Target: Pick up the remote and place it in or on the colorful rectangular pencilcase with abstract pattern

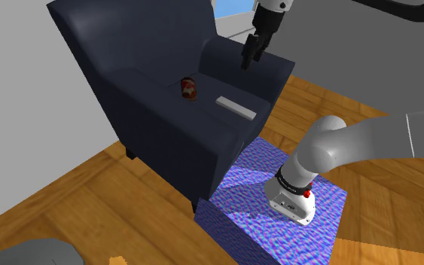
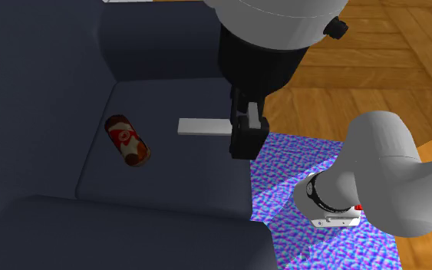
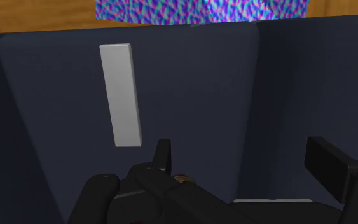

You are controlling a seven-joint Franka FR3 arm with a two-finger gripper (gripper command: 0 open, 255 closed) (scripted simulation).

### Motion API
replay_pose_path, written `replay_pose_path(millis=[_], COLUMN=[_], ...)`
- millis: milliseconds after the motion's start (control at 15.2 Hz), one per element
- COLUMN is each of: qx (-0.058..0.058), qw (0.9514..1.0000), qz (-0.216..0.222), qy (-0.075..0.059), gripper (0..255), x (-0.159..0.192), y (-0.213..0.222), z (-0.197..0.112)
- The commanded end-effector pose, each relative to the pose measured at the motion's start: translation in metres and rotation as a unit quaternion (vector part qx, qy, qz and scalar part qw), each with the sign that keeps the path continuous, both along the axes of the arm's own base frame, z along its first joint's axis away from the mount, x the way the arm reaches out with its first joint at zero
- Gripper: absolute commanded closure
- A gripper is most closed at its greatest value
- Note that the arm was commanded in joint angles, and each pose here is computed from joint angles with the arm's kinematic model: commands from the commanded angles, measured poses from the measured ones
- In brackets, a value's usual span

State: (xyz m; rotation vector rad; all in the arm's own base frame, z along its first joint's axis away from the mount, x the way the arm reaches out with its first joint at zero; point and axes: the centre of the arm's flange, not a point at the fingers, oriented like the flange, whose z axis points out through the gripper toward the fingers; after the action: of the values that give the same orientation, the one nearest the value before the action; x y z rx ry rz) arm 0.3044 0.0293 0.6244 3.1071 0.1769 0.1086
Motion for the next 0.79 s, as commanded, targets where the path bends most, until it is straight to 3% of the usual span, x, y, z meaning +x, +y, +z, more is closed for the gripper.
replay_pose_path(millis=[0,726], qx=[0.0,0.003], qw=[1.0,0.9998], qz=[0.0,0.002], qy=[0.0,0.02], gripper=[0,0], x=[0.0,0.044], y=[0.0,-0.077], z=[0.0,-0.118])
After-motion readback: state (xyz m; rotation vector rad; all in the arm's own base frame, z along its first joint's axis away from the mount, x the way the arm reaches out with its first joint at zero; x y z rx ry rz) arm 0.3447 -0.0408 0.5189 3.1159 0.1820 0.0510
